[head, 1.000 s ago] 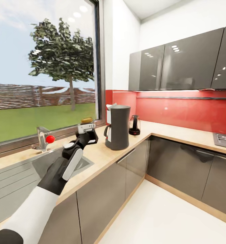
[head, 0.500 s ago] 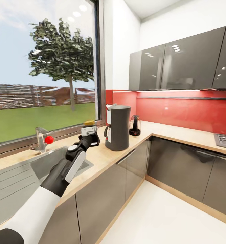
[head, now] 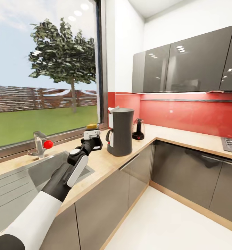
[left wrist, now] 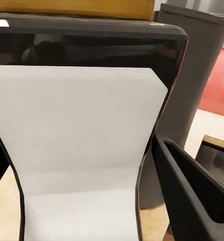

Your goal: Set up a coffee station on the kitchen countertop: keep the coffee maker on the countertop, move the bottle of coffee from the kitchen shelf to the counter next to the coffee maker, place a paper coffee filter on top of the coffee maker, put the saucer next to the coffee maker with the coffee cup on the saucer, and place the electric kettle next to the coffee maker.

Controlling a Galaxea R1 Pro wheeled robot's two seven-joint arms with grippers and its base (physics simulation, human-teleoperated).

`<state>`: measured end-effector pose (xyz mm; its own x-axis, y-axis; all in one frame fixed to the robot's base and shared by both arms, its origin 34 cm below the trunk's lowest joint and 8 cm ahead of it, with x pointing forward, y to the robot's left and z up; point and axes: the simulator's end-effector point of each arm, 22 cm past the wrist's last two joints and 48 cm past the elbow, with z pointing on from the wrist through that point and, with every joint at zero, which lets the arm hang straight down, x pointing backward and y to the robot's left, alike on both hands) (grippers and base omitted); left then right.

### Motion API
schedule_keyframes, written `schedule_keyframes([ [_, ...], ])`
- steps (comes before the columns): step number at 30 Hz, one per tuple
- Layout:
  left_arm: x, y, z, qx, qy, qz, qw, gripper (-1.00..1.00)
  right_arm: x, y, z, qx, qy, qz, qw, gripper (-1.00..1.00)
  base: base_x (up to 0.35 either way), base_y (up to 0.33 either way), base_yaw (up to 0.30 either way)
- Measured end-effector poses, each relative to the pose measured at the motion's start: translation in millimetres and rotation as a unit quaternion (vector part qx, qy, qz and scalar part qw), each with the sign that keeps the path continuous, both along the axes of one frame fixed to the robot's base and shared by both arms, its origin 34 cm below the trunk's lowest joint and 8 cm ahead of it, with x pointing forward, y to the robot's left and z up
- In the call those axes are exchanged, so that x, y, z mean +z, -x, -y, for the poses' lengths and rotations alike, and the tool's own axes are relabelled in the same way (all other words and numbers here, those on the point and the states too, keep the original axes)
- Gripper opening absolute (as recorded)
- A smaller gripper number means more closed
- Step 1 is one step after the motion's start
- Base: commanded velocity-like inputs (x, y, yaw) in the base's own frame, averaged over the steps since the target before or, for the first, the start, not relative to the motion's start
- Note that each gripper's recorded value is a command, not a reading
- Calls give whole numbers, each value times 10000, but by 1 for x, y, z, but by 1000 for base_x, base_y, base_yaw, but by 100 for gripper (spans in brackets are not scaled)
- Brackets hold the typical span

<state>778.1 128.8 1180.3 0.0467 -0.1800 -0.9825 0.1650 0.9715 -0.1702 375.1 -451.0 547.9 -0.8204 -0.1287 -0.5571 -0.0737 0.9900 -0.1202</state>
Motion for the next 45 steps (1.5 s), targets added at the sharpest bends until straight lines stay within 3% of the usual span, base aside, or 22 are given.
schedule_keyframes([
  [24, 1, 0, 0, -10, 9, 6, 10000, -100, -1, 1, -2, 7, -16, -19, 10000, 100, 25, -71, 35],
  [45, 1, 1, 1, -13, 10, 13, 10000, -100, -1, 0, -5, 10, -34, -9, 10000, 100, 30, -26, 150],
])
